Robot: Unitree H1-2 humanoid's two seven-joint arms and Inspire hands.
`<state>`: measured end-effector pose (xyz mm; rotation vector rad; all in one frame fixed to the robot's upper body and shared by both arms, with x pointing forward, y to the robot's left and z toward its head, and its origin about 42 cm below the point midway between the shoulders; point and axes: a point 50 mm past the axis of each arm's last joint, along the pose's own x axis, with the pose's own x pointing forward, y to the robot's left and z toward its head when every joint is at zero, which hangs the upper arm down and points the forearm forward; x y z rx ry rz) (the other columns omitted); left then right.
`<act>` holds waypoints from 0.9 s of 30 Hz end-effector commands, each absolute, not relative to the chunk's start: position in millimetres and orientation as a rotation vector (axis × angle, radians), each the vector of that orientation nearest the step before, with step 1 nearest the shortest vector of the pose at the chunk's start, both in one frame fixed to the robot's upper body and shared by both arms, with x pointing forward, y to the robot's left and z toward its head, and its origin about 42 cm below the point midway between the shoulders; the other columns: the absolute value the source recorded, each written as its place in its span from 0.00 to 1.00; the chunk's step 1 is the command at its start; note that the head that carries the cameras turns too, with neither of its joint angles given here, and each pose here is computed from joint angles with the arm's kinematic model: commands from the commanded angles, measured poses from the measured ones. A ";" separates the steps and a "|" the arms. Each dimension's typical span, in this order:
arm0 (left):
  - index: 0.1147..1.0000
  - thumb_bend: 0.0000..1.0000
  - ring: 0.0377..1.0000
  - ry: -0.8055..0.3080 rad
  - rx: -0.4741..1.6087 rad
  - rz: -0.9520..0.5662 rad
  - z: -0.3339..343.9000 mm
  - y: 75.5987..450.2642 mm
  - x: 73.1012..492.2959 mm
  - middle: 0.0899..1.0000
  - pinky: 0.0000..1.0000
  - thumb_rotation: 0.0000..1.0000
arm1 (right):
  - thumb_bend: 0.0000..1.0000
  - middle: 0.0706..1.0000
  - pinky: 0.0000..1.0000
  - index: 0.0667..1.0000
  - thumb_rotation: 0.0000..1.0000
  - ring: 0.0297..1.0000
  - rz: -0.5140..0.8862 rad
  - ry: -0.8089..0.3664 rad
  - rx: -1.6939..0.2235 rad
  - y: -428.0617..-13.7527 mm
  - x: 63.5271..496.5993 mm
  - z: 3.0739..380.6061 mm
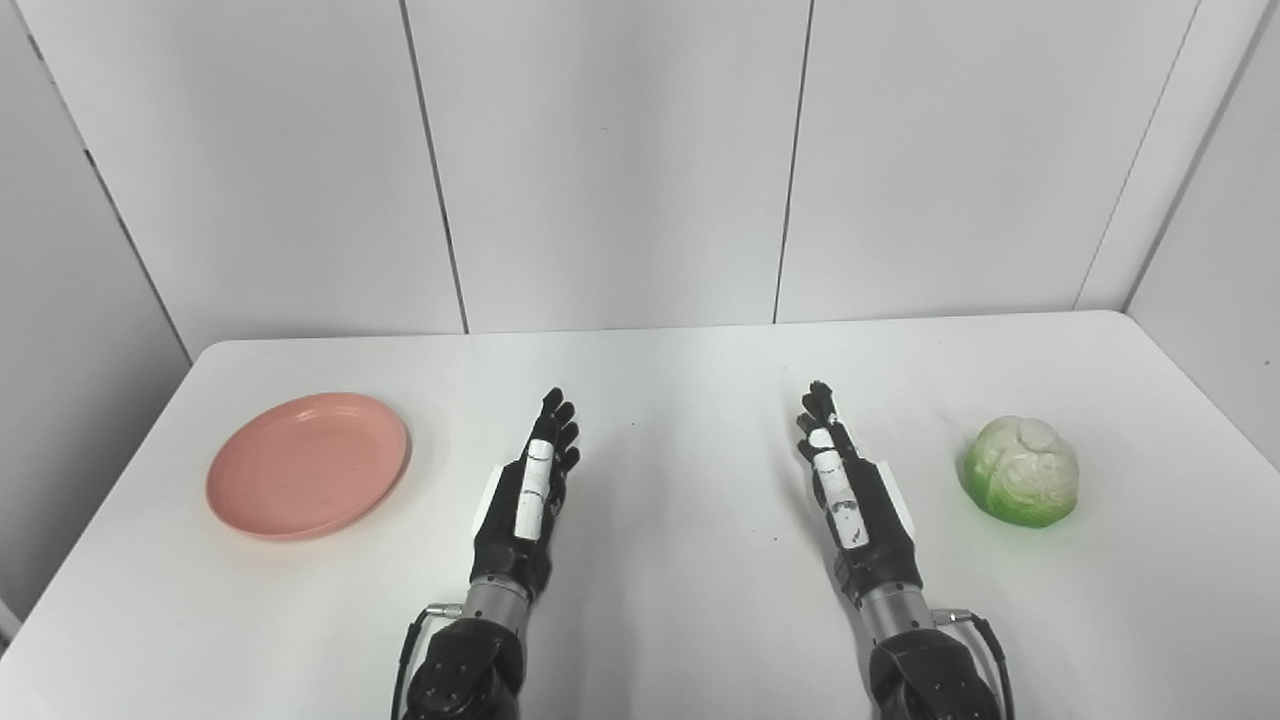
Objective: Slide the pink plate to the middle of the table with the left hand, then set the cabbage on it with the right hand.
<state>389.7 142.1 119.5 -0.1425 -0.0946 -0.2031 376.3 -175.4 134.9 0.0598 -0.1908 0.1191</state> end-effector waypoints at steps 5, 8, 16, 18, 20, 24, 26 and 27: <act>1.00 0.78 1.00 -0.116 -0.116 -0.205 121.1 146.6 392.9 1.00 1.00 1.00 | 0.64 1.00 1.00 1.00 0.95 1.00 0.140 -0.247 0.054 -171.5 385.9 151.4; 1.00 0.77 1.00 -0.120 -0.115 -0.206 121.7 146.8 392.3 1.00 1.00 1.00 | 0.63 1.00 1.00 1.00 0.96 1.00 0.139 -0.247 0.053 -171.3 385.6 150.9; 1.00 0.77 1.00 -0.119 -0.133 -0.204 121.5 146.5 392.5 1.00 1.00 1.00 | 0.65 1.00 1.00 1.00 0.94 1.00 0.140 -0.244 0.051 -171.3 386.0 150.1; 1.00 0.77 1.00 -0.112 -0.141 -0.208 121.1 146.6 392.5 1.00 1.00 1.00 | 0.65 1.00 1.00 1.00 0.93 1.00 0.143 -0.246 0.050 -171.0 386.3 150.2; 1.00 0.77 1.00 -0.112 -0.143 -0.212 121.1 146.8 392.5 1.00 1.00 1.00 | 0.65 1.00 1.00 1.00 0.92 1.00 0.143 -0.248 0.050 -170.9 386.2 150.1; 1.00 0.80 1.00 -0.135 -0.137 -0.202 132.9 152.2 395.2 1.00 1.00 1.00 | 0.63 1.00 1.00 1.00 0.94 1.00 0.143 -0.253 0.062 -175.6 384.8 148.8; 1.00 0.81 1.00 -0.164 -0.130 -0.190 146.3 160.4 398.6 1.00 1.00 1.00 | 0.64 1.00 1.00 1.00 0.95 1.00 0.146 -0.253 0.060 -182.5 384.0 146.5; 1.00 0.81 1.00 -0.180 -0.123 -0.183 153.5 165.4 400.5 1.00 1.00 1.00 | 0.63 1.00 1.00 1.00 0.95 1.00 0.145 -0.253 0.061 -185.7 383.3 145.4</act>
